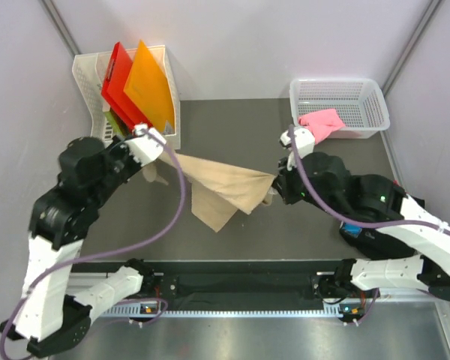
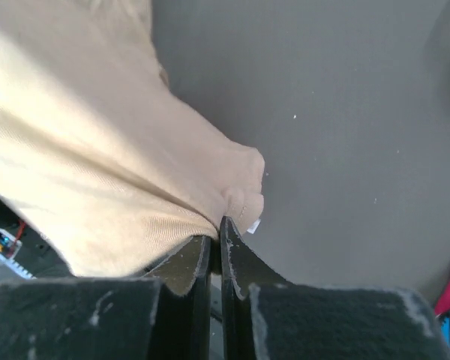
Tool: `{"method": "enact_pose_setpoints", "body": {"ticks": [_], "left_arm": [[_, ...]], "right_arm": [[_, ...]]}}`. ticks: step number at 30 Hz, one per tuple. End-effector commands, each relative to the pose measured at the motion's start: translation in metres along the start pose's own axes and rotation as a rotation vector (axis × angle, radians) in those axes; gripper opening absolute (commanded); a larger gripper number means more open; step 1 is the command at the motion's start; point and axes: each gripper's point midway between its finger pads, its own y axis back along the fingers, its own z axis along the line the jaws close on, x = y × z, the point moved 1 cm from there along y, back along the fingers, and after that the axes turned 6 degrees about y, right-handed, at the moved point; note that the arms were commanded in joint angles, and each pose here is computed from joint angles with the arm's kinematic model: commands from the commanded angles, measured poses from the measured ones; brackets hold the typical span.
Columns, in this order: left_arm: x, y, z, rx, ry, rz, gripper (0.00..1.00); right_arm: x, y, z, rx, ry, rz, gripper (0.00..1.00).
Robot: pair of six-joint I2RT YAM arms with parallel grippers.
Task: Fold and stack the t-shirts
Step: Flatten out the tshirt
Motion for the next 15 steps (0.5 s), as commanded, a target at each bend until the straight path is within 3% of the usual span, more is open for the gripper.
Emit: {"method": "enact_pose_setpoints", "body": {"ticks": [1,3,9,12,13,15], "left_arm": [[0.007,0.049,0.000,0.064,-0.073,0.005,0.00],[0.017,0.065,-0.010,0.142,-0.105,0.039,0.00],[-0.001,0.109,-0.008,0.208,-0.079,-0.035,0.00],[0.012,0.105,-0.023,0.263,-0.136,-0.029,0.00],[0.029,0.086,-0.040,0.321,-0.145,0.038,0.00],[0.034,0.069,-0.060,0.376,-0.124,0.019,0.00]], "right_arm": [[0.000,0.036,-0.021,0.056,-0.059,0.011,0.00],[-0.007,0.051,-0.024,0.040,-0.095,-0.017,0.00],[-0.015,0.084,-0.020,-0.045,-0.183,-0.018,0.00],[-0.014,0.087,-0.021,-0.045,-0.203,-0.016,0.00],[-0.014,0.084,-0.021,-0.037,-0.202,-0.021,0.00],[-0.020,0.074,-0.025,0.011,-0.196,-0.048,0.00]]}}
